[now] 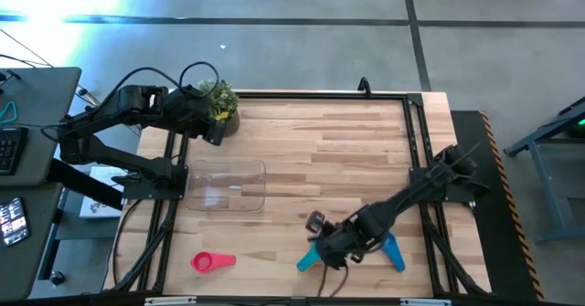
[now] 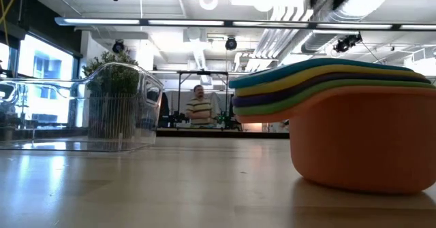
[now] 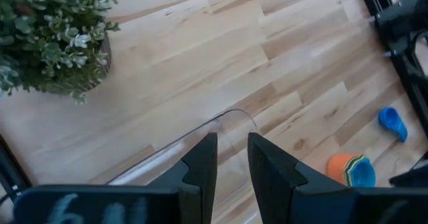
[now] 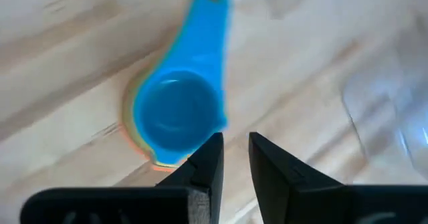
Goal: Nest measuring cups in basket
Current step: Stack the red measuring cup on top of the light blue measuring cup
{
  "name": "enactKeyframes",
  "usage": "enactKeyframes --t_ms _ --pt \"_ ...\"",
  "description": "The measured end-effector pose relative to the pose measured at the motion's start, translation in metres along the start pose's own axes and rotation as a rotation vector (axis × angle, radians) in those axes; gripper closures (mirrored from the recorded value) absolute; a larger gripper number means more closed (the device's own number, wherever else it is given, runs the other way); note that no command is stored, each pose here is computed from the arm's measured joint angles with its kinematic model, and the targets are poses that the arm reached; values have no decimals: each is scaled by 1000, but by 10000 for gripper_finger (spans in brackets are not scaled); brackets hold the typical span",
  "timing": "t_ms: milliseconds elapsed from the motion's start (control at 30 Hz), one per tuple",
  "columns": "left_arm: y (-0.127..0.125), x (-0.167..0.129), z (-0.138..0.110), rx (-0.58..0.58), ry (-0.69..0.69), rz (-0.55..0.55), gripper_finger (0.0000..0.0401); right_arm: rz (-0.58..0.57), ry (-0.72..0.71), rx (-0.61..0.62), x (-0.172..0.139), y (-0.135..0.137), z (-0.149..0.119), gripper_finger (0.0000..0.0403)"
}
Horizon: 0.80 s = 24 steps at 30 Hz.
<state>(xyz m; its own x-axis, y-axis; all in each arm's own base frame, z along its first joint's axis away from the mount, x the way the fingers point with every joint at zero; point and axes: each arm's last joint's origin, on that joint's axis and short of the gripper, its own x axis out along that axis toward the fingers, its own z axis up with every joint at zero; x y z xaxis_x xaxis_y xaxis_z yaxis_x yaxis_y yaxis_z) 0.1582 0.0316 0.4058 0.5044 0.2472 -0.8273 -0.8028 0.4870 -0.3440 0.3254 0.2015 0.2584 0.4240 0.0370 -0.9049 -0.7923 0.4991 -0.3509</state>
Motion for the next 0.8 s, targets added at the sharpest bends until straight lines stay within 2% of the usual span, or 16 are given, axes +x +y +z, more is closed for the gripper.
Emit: enactKeyframes --t_ms 233,467,800 --pt "-8 -2 -11 150 51 -54 325 -68 60 329 -9 -24 -11 341" --pt "-17 -8 -33 279 182 -120 325 -136 75 572 -10 -37 -18 340" --pt "-27 -20 -68 391 293 -180 325 -188 72 905 -7 -53 -30 340"
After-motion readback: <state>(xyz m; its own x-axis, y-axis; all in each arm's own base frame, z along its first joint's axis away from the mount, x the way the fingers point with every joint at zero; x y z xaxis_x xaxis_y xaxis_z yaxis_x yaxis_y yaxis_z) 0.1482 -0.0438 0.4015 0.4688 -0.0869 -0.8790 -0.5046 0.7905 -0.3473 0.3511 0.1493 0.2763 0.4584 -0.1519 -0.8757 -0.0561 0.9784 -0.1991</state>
